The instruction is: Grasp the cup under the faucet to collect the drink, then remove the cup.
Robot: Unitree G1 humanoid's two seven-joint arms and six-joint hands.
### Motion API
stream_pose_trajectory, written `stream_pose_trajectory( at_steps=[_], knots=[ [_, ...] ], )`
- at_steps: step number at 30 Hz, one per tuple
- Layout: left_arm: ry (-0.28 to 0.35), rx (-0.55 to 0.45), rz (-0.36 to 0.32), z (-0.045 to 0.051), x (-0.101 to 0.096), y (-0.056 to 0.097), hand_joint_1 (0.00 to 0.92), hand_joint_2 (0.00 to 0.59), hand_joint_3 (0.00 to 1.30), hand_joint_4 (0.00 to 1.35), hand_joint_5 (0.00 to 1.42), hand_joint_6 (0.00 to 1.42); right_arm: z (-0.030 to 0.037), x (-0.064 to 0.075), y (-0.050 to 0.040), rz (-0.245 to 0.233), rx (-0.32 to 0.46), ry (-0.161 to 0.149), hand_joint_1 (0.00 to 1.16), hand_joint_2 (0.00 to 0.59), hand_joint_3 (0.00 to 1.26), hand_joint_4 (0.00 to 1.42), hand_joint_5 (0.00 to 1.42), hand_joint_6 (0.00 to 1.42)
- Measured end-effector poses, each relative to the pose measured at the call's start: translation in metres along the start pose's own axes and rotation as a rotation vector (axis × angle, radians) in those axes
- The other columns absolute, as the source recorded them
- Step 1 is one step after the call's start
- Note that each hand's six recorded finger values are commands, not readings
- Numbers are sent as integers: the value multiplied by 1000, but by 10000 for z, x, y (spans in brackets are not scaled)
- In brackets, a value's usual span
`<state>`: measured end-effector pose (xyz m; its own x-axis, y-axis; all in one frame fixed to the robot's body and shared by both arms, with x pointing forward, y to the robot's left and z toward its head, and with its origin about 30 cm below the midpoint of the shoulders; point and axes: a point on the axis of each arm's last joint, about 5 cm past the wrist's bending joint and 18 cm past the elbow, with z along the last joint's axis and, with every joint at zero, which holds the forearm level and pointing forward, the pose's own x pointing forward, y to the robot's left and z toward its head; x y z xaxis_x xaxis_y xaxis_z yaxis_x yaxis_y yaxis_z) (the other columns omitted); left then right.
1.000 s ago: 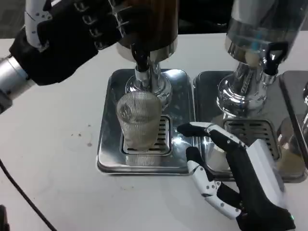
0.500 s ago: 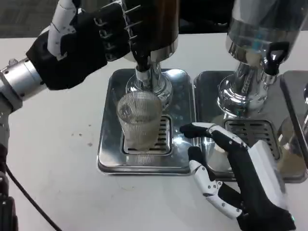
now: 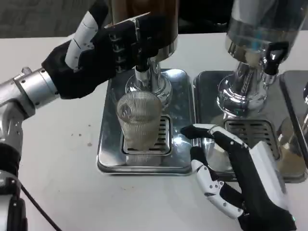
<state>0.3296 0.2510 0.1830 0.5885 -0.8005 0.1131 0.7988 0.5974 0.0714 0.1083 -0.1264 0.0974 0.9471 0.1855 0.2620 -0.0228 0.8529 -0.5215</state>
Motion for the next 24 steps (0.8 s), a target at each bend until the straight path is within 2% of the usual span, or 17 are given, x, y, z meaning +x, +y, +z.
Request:
stream_pose_trajectory(
  at_steps=[3, 8, 24],
  knots=[
    [25, 41, -3, 0, 9, -9, 0, 95, 101, 0, 46, 8, -4, 12, -5, -3, 6, -2, 428, 517, 442, 399, 329, 225],
    [30, 103, 5, -3, 1, -24, 0, 94, 106, 0, 53, 7, -3, 34, -8, -6, 13, -9, 426, 517, 442, 399, 329, 226],
    [52, 331, 14, 34, 22, -79, 0, 85, 118, 0, 70, 17, -20, 42, -33, -10, 41, 3, 421, 517, 421, 369, 329, 215]
  ],
)
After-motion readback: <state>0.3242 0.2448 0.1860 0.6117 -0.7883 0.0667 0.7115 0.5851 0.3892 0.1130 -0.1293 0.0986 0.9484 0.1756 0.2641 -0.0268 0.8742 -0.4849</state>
